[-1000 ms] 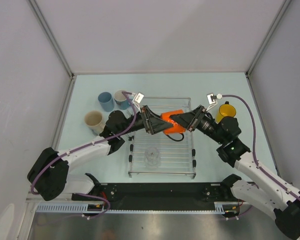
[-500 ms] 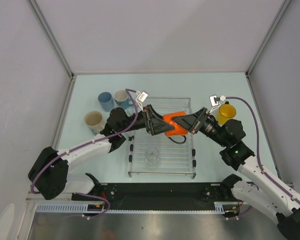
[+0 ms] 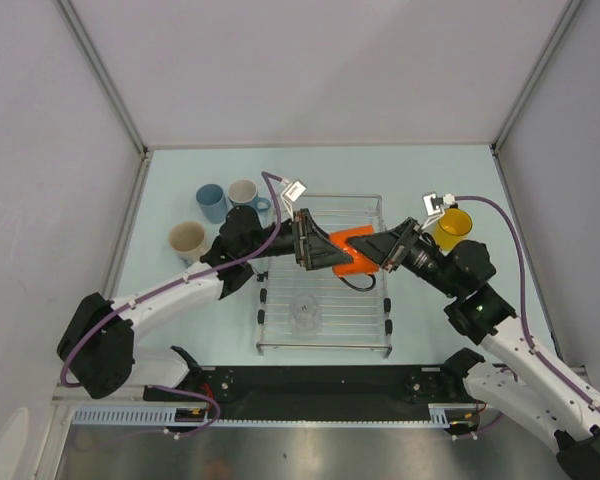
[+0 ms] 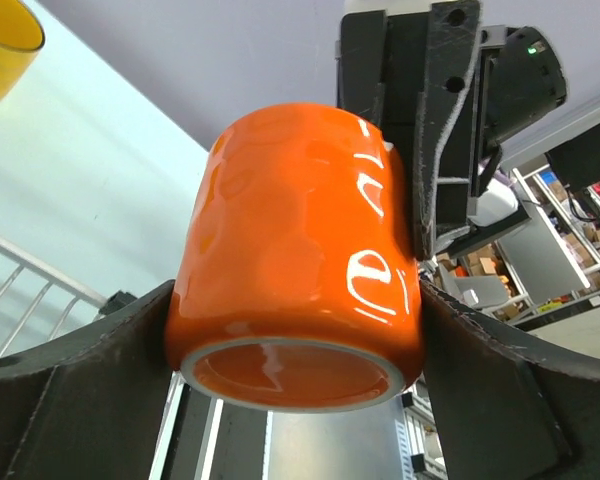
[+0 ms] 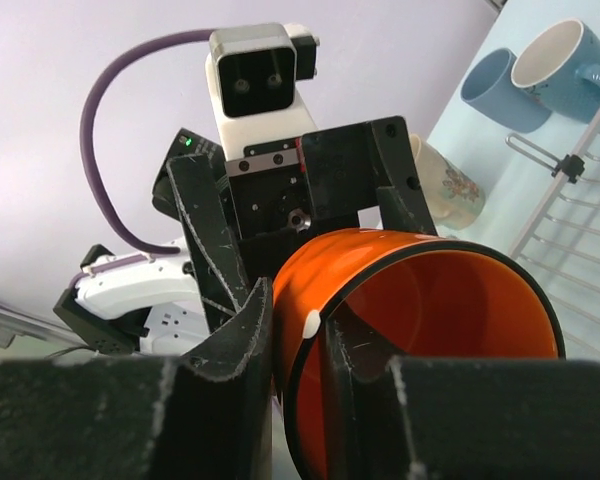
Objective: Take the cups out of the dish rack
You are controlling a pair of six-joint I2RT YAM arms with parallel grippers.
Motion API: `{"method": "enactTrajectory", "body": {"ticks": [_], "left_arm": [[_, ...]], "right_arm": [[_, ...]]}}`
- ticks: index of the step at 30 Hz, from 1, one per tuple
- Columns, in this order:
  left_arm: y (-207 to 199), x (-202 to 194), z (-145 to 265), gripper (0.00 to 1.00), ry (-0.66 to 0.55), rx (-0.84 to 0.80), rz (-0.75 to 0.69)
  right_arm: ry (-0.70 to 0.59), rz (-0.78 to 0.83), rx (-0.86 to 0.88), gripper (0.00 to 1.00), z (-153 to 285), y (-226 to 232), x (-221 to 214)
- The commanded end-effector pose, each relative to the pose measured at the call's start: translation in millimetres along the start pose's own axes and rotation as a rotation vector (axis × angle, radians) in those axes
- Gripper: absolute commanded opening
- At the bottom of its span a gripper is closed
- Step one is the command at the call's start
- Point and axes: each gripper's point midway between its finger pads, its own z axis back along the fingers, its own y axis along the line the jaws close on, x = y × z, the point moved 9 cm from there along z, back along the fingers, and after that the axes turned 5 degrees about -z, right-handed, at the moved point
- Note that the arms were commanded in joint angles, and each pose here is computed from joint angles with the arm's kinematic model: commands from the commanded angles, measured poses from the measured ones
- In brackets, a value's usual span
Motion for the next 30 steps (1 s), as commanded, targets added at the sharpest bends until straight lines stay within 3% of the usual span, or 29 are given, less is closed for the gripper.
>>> {"method": "enactTrajectory", "body": {"ticks": [1,10,13,16,17,23,26,30], "left_arm": [[17,24,4,0.96,-0.108,0.168,-0.013],[23,33,13,1.00,-0.124,0.204,0.007],[27,37,20,1.00,-0.152,0.258,0.018],[36,36,29,1.00,-0.194,0.345,0.040],[38,34,33,1.00,-0.201,0.362,0.048],[46,24,41,1.00,-0.200,0.451,0.100],[46,20,48,1.00,-0.206,0.514,0.114],[44,17,57,1.00,-0.217,0.582,0.099]], "right_arm": [[-0.061,0.147,-0.013,0.00,5,16,14],[-0.100,0.191,-0.050,0.00,11,24,22],[-0.158,0.248,-0.137,0.00,17,26,32],[-0.234,0.319,-0.351,0.00,23,13,46],[-0.314,0.343,-0.432,0.00,25,16,58],[-0.384,0.456,-1.031,0.00,32,-42,77],[-0.399,0.458,-1.222,0.00,31,-65,90],[-0.461,0.359,-1.321,0.00,45,-93,105]]}}
